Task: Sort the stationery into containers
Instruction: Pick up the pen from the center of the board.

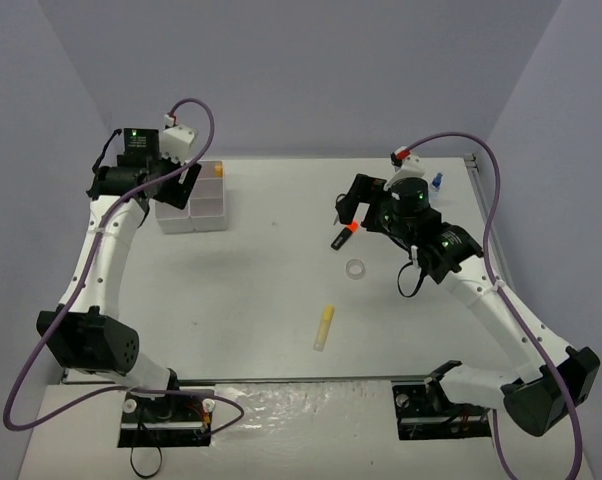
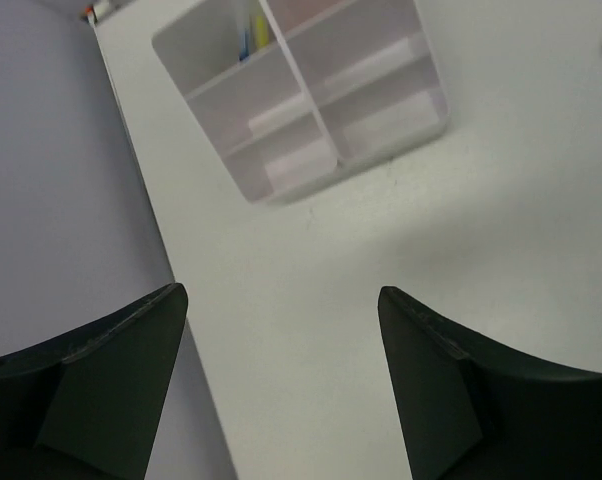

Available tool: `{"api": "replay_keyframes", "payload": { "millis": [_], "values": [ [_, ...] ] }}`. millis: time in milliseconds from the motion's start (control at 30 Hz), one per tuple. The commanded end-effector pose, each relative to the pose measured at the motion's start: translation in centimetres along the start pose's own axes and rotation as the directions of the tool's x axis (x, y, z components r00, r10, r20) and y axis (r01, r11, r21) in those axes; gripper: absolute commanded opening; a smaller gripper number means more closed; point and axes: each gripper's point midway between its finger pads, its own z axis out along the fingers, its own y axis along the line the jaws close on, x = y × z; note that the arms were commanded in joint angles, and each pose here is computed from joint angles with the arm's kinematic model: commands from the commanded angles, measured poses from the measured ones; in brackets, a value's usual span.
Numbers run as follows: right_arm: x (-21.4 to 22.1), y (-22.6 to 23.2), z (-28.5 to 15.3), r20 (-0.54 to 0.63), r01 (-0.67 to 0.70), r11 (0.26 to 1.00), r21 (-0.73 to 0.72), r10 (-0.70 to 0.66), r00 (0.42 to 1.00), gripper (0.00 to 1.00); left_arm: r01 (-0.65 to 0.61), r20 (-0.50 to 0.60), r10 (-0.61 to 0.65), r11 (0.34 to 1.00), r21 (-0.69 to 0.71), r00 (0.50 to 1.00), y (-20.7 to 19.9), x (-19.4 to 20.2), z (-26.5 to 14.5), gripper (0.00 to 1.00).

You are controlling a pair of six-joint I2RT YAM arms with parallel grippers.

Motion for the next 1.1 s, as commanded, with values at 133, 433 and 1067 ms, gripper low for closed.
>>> {"api": "replay_keyframes", "payload": {
  "millis": [133, 433, 1067],
  "values": [
    [-1.8, 1.5, 2.0, -0.013, -0.058, 0.996, -0.062, 0.058, 0.998, 0.97, -0.033, -0.302, 0.023, 0.999, -0.029, 0.953, -0.4, 8.8, -6.2, 0.75],
    [-3.9, 2.4, 3.7, -0.027, -0.098, 0.989, -0.108, 0.096, 0.995, 0.97, -0.012, -0.316, 0.000, 0.999, -0.037, 0.949, -0.7, 10.6, -9.5, 0.78],
    [-1.1, -0.7, 7.9, -0.127, -0.107, 0.994, -0.036, 0.102, 0.987, 0.96, -0.041, -0.260, 0.031, 0.999, -0.032, 0.965, -0.8, 10.8, -10.7, 0.79]
  ]
}}
